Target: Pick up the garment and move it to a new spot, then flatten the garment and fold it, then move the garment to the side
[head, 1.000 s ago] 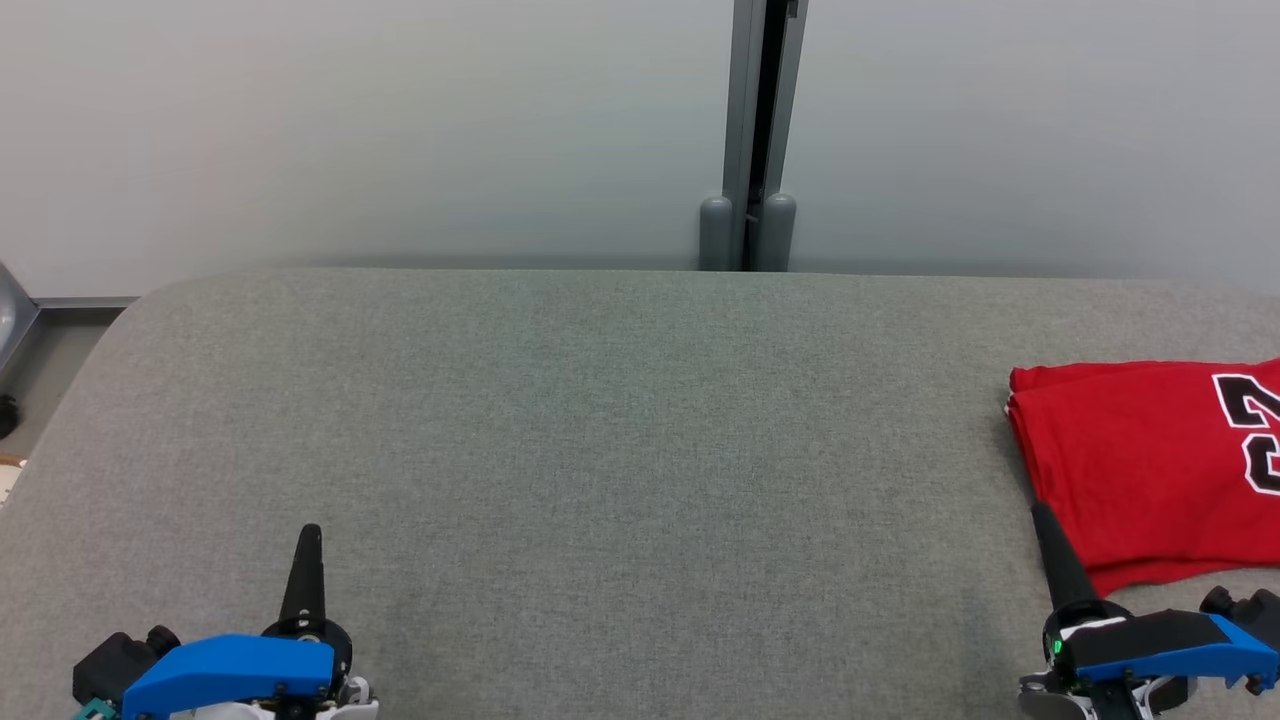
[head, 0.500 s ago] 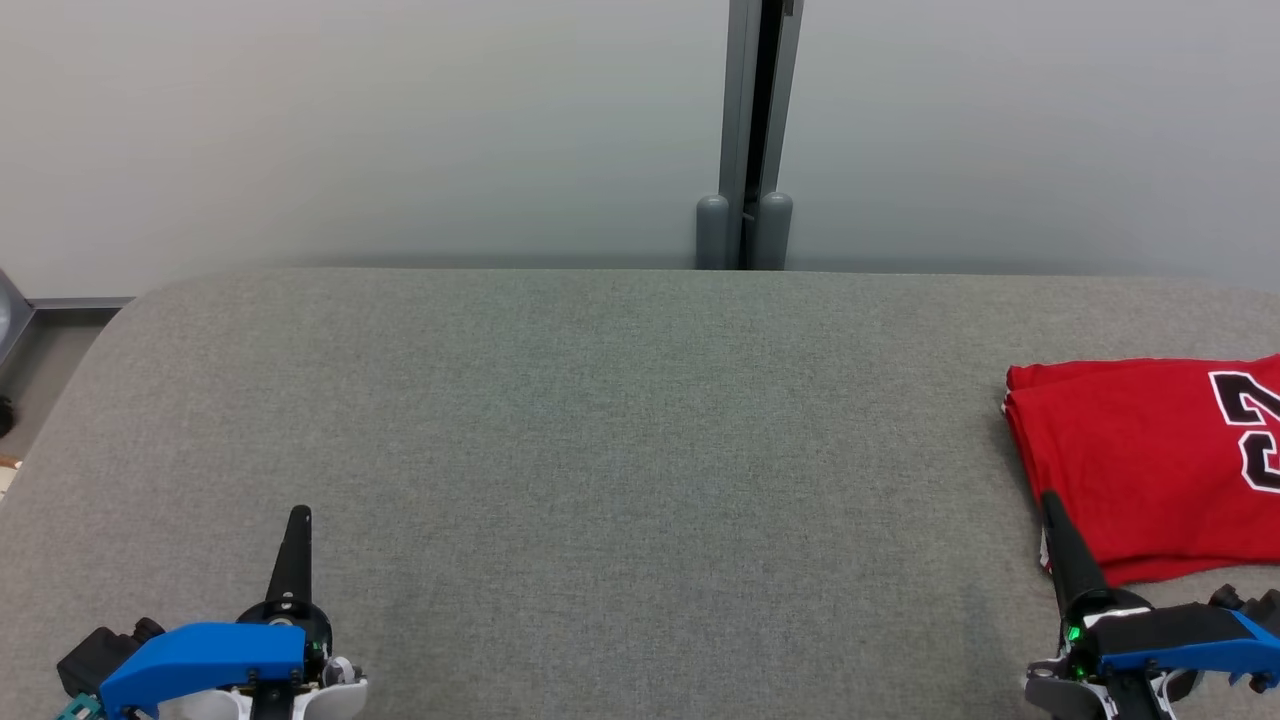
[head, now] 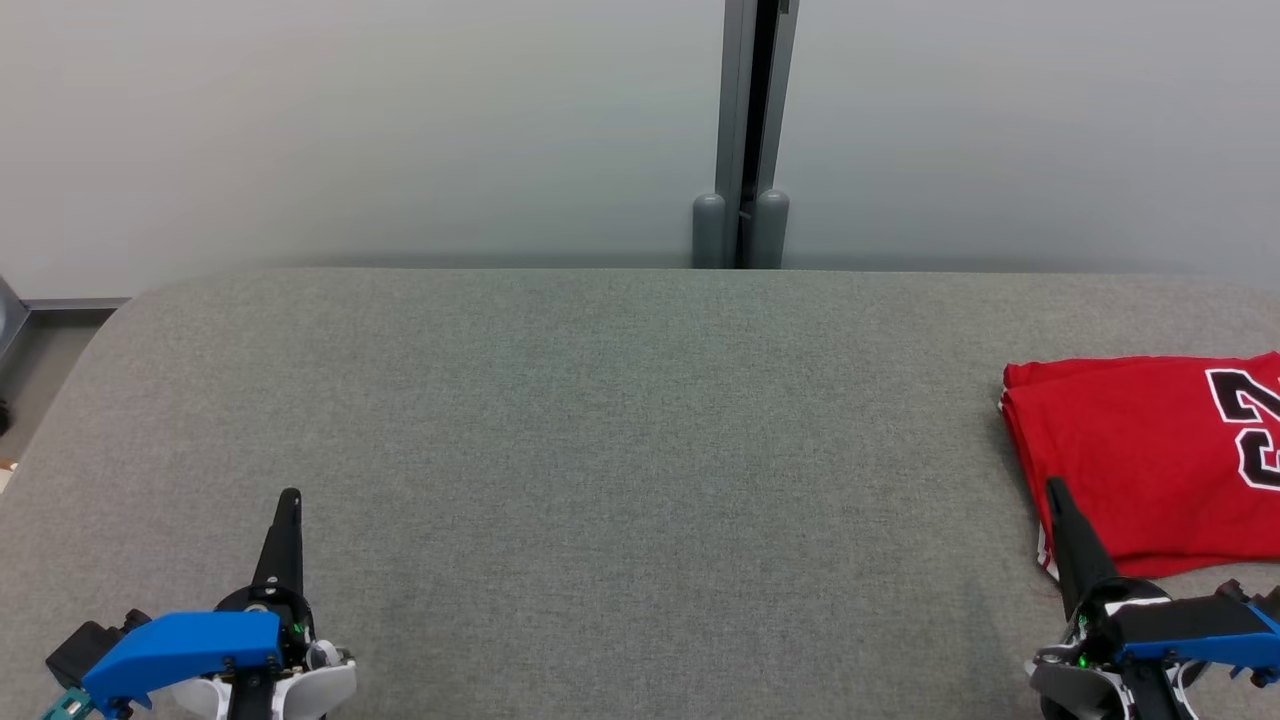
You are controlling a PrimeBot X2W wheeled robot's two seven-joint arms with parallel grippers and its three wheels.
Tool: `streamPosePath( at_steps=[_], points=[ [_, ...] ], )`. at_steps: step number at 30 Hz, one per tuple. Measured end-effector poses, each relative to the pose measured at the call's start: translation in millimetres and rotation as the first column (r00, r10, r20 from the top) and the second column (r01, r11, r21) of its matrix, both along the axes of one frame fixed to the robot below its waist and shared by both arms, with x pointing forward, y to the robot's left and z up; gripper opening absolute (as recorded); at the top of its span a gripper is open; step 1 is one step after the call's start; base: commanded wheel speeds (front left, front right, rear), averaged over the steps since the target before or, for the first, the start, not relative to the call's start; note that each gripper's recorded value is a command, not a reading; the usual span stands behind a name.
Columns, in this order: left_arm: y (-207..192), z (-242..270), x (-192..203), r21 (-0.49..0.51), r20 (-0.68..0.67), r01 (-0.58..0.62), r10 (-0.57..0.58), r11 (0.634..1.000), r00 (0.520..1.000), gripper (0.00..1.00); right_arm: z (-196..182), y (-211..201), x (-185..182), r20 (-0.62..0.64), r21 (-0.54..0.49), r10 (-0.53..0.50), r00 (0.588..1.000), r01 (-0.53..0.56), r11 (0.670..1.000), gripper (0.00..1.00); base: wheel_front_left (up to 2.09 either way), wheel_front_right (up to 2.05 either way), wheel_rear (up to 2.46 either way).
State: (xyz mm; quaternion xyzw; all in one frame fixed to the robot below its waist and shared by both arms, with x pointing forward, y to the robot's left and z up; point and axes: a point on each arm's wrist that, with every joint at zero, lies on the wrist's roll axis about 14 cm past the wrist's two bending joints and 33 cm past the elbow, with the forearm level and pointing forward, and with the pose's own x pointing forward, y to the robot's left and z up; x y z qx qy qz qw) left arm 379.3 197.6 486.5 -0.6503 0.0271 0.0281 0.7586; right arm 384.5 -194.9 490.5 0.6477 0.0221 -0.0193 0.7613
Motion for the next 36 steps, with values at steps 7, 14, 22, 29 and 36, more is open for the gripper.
streamPosePath(
  at_steps=[7, 14, 22, 29, 36],
  points=[
    [0, 5, 2, -0.047, 0.018, 0.003, -0.002, 0.999, 1.0, 0.0, 4, -1, 1, 0.015, 0.05, -0.002, 1.0, 0.001, 0.999, 0.0, 0.0, 0.0, 0.0],
    [1, 8, 4, -0.091, 0.033, 0.002, 0.001, 0.996, 0.999, 0.0, 8, -2, 2, 0.028, 0.098, -0.004, 1.0, 0.002, 0.995, 0.0, 0.0, 0.0, 0.0],
    [3, 14, 7, -0.139, 0.054, 0.003, 0.004, 0.99, 0.999, 0.0, 12, -4, 2, 0.042, 0.148, -0.008, 0.999, 0.001, 0.989, 0.0, 0.0, 0.0, 0.0],
    [3, 17, 8, -0.155, 0.063, 0.004, 0.006, 0.988, 0.998, 0.0, 13, -4, 3, 0.046, 0.166, -0.008, 0.999, 0.001, 0.986, 0.0, 0.0, 0.0, 0.0],
    [3, 17, 8, -0.155, 0.063, 0.004, 0.006, 0.988, 0.998, 0.0, 13, -4, 3, 0.046, 0.166, -0.009, 0.999, 0.001, 0.986, 0.0, 0.0, 0.0, 0.0]
  ],
)
